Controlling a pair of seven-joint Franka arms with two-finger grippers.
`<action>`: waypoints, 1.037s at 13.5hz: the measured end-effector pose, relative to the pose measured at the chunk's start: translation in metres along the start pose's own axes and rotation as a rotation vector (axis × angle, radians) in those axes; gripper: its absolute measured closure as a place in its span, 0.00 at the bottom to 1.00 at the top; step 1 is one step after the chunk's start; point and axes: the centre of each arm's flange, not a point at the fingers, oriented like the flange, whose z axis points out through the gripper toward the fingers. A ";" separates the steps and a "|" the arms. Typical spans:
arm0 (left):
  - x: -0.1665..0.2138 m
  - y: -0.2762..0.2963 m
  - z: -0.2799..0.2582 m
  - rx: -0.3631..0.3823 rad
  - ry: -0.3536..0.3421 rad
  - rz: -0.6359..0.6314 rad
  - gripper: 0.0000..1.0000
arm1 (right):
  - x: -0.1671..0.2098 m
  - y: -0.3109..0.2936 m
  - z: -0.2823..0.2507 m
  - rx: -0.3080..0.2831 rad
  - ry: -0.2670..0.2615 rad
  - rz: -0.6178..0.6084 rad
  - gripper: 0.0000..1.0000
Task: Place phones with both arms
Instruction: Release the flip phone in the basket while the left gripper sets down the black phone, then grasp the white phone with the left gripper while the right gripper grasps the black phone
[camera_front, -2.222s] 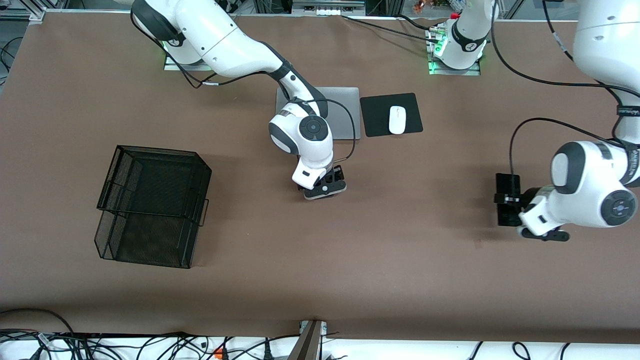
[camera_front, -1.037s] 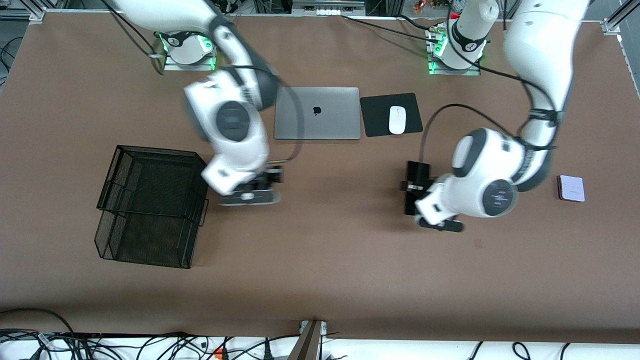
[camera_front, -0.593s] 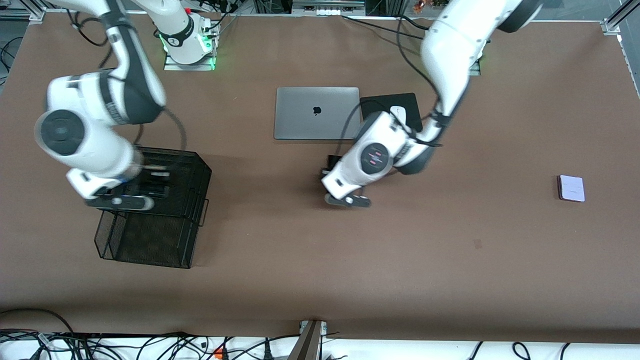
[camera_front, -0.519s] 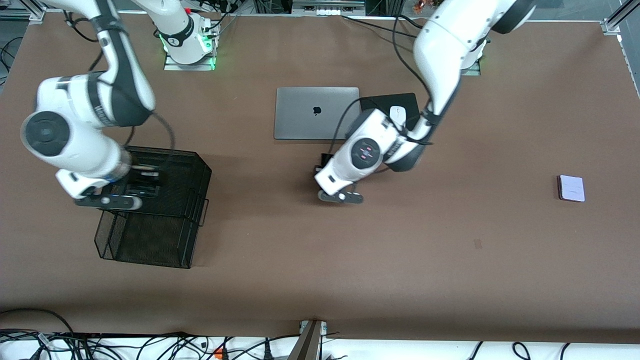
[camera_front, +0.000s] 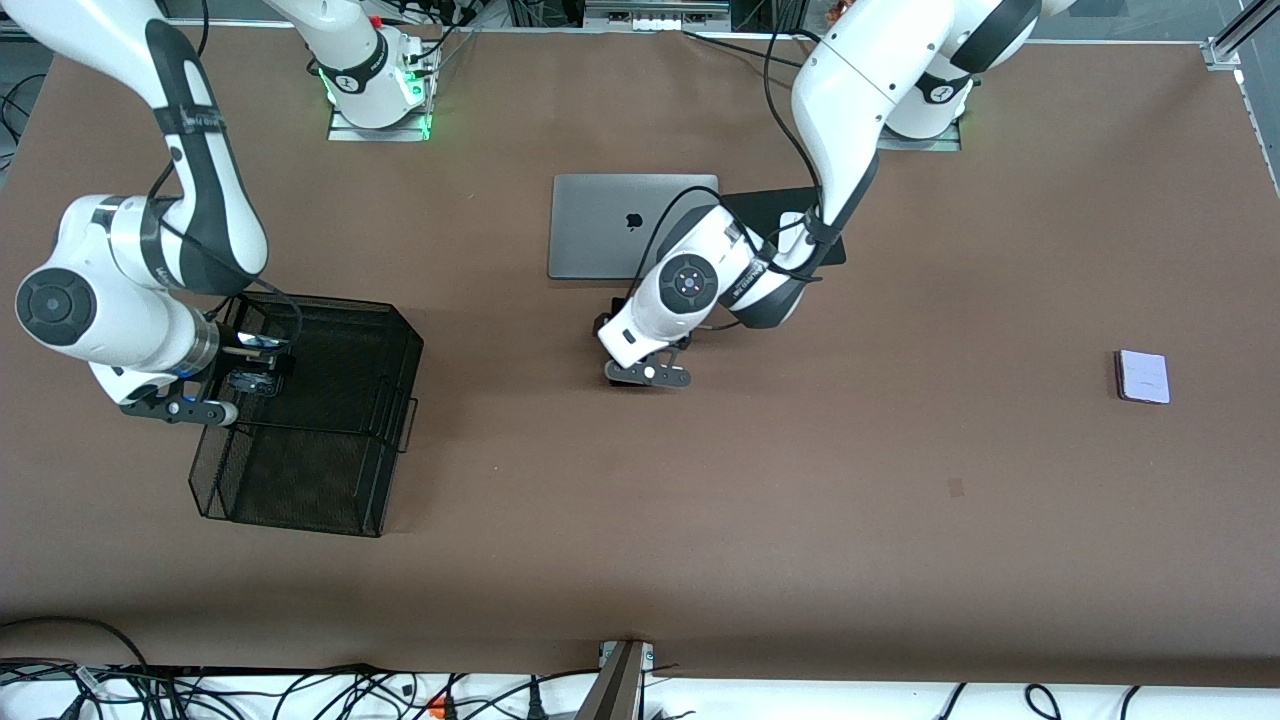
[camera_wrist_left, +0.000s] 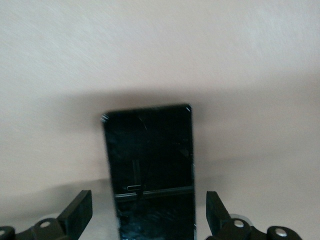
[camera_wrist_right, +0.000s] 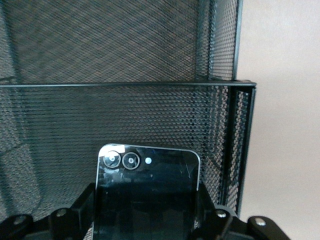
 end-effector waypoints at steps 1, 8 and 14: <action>0.008 -0.010 -0.015 0.013 -0.016 -0.017 0.00 | 0.001 0.003 0.003 0.000 -0.002 0.005 0.19; 0.068 -0.231 -0.224 0.352 -0.083 -0.096 0.00 | 0.014 -0.023 -0.087 0.003 0.040 -0.063 0.00; 0.074 -0.523 -0.269 0.347 -0.170 -0.172 0.00 | -0.032 -0.181 -0.175 0.008 0.070 -0.082 0.00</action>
